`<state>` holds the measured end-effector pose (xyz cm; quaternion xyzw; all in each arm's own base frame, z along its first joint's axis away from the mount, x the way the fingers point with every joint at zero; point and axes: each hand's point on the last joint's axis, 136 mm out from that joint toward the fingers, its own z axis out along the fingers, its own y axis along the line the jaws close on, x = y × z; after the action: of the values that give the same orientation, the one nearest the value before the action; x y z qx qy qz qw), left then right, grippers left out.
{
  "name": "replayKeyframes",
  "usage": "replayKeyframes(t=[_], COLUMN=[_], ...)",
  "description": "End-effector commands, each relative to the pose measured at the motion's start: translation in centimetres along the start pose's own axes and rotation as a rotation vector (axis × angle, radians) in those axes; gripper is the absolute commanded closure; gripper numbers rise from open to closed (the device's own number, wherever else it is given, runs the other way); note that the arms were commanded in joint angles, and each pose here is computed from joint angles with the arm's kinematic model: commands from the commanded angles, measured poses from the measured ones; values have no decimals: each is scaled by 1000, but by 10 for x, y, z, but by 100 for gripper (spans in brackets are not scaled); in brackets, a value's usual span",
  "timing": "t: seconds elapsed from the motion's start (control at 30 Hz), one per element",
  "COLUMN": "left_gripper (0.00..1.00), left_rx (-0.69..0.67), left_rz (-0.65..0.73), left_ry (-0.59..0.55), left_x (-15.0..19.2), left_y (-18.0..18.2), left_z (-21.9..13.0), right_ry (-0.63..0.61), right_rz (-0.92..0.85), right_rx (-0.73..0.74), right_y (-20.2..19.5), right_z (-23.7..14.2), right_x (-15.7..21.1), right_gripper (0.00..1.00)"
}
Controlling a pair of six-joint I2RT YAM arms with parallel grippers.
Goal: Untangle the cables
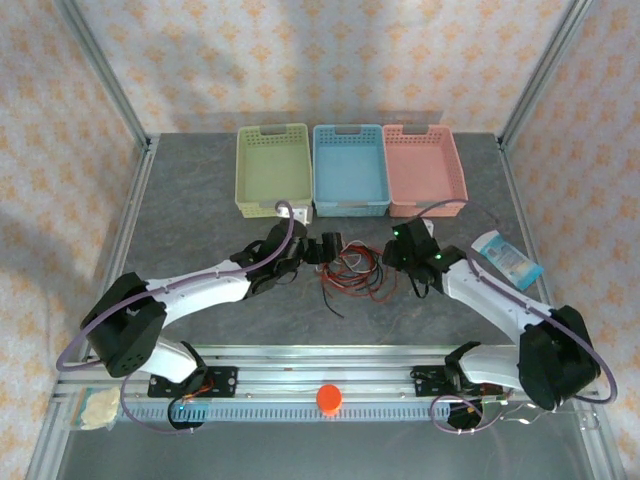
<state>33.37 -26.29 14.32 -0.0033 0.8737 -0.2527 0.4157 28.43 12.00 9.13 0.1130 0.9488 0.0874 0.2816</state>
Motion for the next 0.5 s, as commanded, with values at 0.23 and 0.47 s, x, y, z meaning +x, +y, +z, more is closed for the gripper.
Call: replayKeyframes(t=[0.23, 0.47], left_gripper=[4, 14], left_rx=[-25, 61], left_rz=[-85, -70], left_ry=[52, 169], left_x=[24, 42], left_y=[28, 21], left_z=[9, 31], right_ry=[56, 27], right_rz=[-27, -39], right_rx=[-214, -184], right_y=[61, 62], right_z=[-1, -4], right_x=[-15, -23], right_gripper=[57, 58])
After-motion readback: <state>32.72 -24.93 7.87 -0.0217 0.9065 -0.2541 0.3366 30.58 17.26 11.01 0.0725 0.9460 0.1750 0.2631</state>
